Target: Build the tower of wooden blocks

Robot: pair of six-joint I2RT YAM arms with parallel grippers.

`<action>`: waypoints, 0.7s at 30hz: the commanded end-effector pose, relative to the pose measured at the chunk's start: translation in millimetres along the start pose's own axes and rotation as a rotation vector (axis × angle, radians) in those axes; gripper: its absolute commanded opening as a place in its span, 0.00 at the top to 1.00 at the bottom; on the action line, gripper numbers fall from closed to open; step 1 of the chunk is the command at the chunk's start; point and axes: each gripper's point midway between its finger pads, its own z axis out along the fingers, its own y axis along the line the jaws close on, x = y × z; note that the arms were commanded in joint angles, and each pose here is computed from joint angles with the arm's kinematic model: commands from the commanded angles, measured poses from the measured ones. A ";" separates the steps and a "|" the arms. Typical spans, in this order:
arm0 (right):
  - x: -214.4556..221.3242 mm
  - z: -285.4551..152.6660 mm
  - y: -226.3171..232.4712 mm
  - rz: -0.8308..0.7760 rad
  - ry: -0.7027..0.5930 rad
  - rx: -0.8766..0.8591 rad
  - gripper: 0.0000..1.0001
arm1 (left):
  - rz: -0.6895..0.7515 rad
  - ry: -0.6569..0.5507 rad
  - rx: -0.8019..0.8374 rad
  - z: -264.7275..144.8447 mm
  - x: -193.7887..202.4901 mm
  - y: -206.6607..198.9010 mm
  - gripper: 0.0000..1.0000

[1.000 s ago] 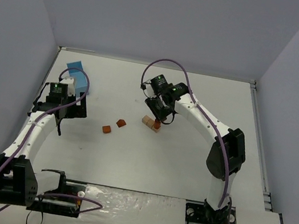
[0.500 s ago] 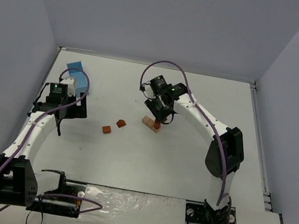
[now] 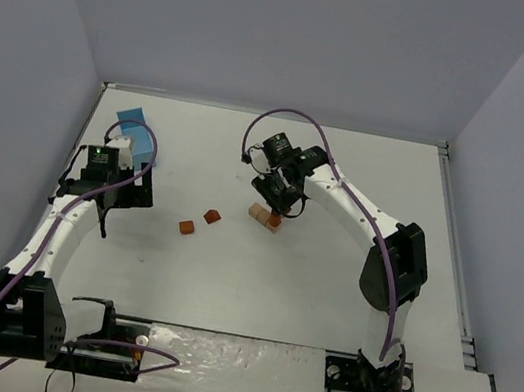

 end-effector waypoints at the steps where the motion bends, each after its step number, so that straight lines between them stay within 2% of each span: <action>1: -0.6 -10.4 3.3 -0.029 -0.019 -0.015 1.00 | -0.003 -0.082 0.022 -4.3 -27.0 -5.5 0.10; 21: 2.9 -9.0 3.0 -0.039 -0.015 -0.010 1.00 | 0.000 -0.085 0.027 -5.4 -27.5 -6.5 0.10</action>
